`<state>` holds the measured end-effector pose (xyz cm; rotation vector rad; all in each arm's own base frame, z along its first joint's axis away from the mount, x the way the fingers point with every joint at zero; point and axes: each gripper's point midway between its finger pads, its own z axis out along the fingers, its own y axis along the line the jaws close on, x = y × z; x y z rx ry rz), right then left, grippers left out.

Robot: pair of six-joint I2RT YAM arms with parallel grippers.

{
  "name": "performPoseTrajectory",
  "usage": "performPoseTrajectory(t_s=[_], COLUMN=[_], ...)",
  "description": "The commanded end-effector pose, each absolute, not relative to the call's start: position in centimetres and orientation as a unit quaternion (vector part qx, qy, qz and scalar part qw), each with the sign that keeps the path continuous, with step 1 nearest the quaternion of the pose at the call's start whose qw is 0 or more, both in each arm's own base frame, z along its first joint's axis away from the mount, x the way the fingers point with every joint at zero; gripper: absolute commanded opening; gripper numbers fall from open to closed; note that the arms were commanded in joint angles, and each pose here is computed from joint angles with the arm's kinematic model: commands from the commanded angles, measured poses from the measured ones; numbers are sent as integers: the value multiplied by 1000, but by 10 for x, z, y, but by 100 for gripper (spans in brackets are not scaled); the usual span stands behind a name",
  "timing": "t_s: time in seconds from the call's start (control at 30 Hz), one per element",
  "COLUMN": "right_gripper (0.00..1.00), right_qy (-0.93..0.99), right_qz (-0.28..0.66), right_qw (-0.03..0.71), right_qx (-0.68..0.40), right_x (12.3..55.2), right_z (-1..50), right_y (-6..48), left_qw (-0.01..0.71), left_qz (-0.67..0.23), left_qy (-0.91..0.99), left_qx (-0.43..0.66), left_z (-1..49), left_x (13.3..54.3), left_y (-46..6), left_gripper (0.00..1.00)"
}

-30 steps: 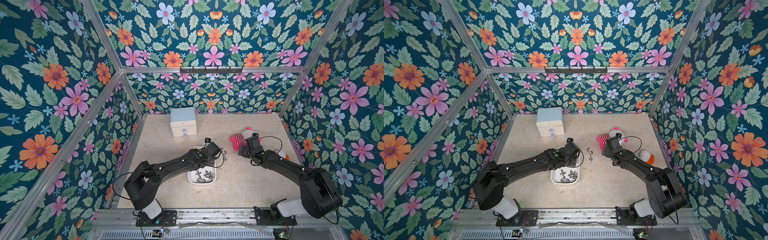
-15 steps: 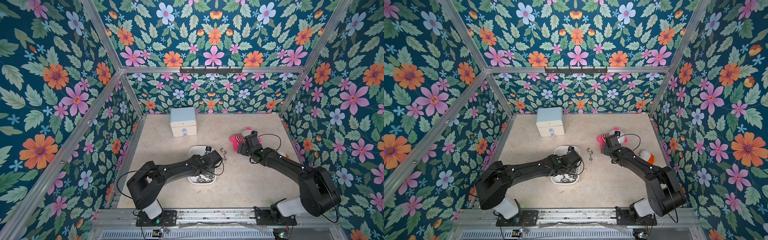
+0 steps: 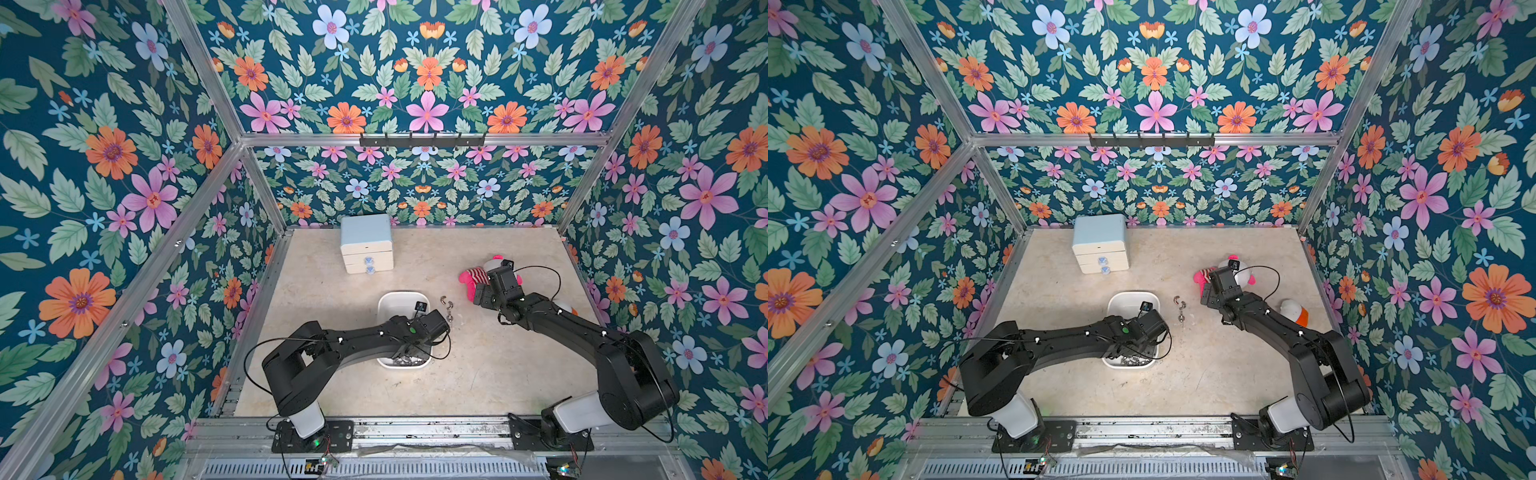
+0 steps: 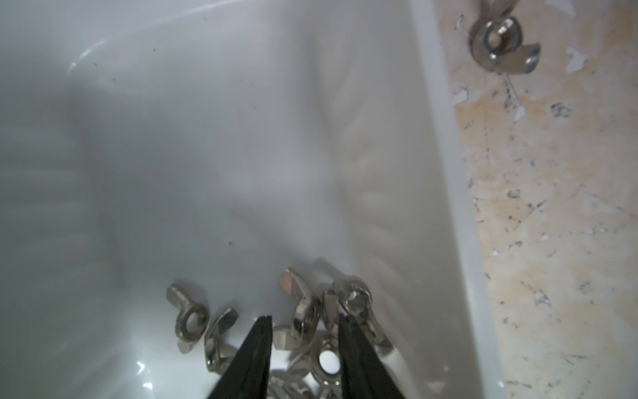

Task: Take out the wing nut from the storage box
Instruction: Pick up the wing nut from the storage box.

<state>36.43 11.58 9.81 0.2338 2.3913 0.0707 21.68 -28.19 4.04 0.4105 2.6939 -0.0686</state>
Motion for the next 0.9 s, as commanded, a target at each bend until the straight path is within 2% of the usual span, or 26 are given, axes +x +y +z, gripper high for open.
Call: performPoseTrajectory(t_s=[0.0, 0.13, 0.3, 0.43, 0.67, 0.87], right_gripper=[99, 99, 99, 99, 99, 99], right_qy=[928, 927, 928, 927, 927, 926], right_qz=[27, 27, 27, 28, 25, 23], right_qw=[360, 361, 361, 361, 363, 363], right_qx=[93, 93, 93, 94, 95, 97], right_x=[364, 365, 364, 363, 360, 358], right_z=[97, 98, 98, 97, 99, 99], right_y=[116, 116, 115, 115, 113, 111], left_qw=[200, 200, 197, 203, 220, 241], left_qz=[-19, -11, -7, 4, 12, 15], left_qy=[970, 971, 972, 971, 969, 965], left_qx=[139, 132, 131, 125, 109, 101], left_z=[35, 31, 24, 18, 16, 29], left_x=[214, 213, 213, 216, 224, 233], left_y=[-279, -275, -274, -272, -268, -268], left_gripper=[36, 34, 25, 21, 8, 6])
